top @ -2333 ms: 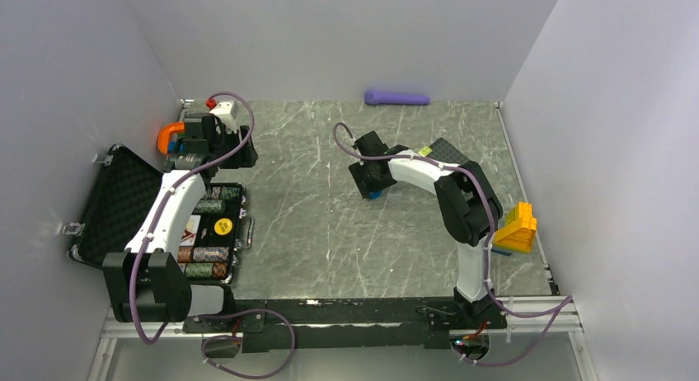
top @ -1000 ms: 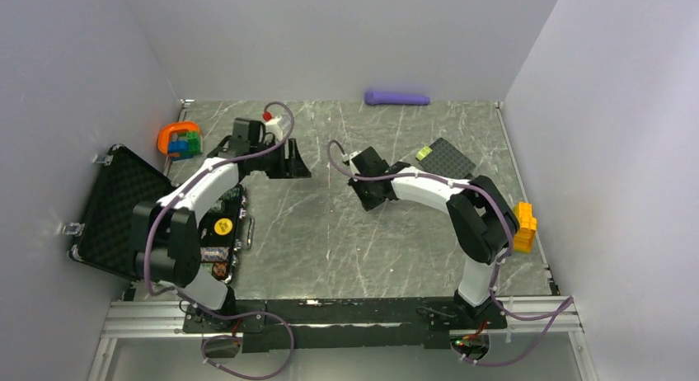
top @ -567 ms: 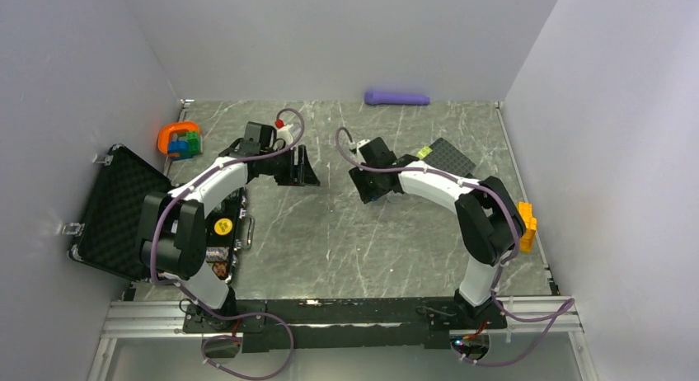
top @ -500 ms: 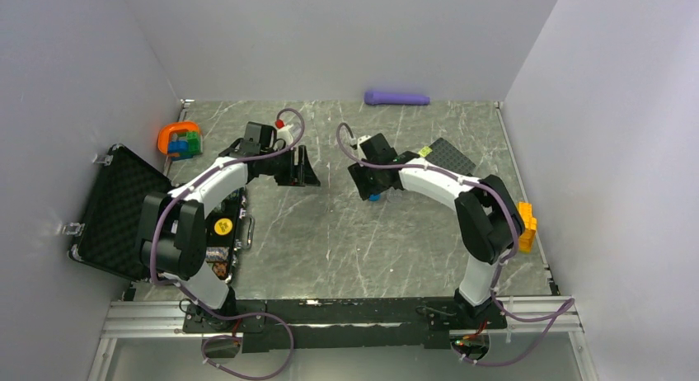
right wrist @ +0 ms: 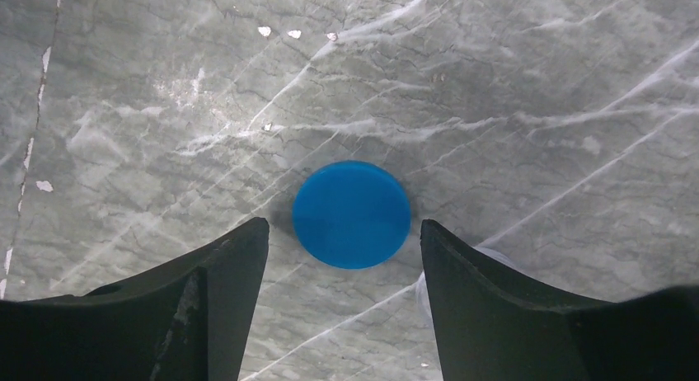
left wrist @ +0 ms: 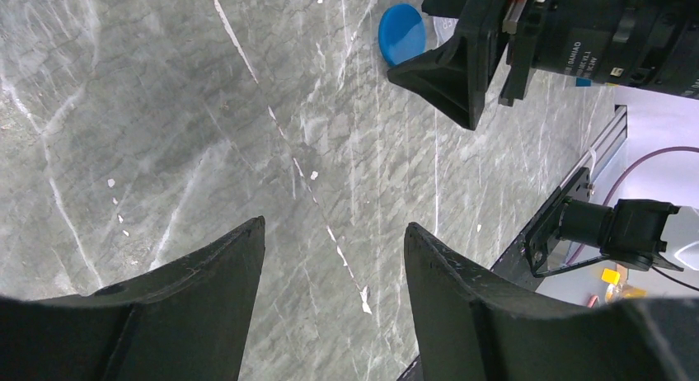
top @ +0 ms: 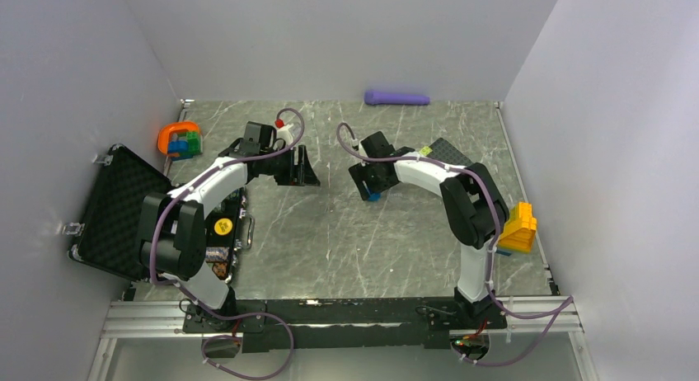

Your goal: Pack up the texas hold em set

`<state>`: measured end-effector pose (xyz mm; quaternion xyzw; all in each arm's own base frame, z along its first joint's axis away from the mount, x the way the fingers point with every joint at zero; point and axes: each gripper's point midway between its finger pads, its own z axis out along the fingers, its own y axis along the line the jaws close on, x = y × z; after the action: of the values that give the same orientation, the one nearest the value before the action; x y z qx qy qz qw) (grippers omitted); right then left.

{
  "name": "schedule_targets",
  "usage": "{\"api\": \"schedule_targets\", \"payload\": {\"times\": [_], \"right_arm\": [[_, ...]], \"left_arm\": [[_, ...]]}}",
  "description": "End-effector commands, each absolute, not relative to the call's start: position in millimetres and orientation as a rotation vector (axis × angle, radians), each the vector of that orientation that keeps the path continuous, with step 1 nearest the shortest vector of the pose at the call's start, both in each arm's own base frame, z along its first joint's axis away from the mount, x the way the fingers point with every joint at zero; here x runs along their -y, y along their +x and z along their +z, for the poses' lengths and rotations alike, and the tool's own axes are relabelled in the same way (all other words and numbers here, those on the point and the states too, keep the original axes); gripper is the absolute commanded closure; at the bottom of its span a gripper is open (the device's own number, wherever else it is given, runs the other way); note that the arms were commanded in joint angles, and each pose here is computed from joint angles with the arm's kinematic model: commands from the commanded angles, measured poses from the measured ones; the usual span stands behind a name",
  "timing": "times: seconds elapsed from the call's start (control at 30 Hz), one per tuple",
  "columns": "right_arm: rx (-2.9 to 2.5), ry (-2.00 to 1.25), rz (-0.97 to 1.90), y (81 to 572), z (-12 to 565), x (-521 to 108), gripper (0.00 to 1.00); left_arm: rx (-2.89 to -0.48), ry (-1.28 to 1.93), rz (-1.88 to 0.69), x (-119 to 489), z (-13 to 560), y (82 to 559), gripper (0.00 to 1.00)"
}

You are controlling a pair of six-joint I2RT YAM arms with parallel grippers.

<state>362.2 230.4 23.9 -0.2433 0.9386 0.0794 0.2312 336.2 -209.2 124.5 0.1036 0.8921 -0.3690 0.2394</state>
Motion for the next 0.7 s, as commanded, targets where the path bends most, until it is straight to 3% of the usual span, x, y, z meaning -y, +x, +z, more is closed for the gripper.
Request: {"api": "schedule_targets", "payload": {"times": [0.0, 0.67], "right_arm": [[-2.571, -0.671, 0.243, 367, 26, -232, 0.28], [-2.67, -0.676, 0.104, 350, -5, -207, 0.39]], "left_arm": [[-2.361, 0.338, -1.015, 213, 149, 341, 0.33], [-2.364, 0.331, -1.029, 214, 148, 341, 0.34]]}}
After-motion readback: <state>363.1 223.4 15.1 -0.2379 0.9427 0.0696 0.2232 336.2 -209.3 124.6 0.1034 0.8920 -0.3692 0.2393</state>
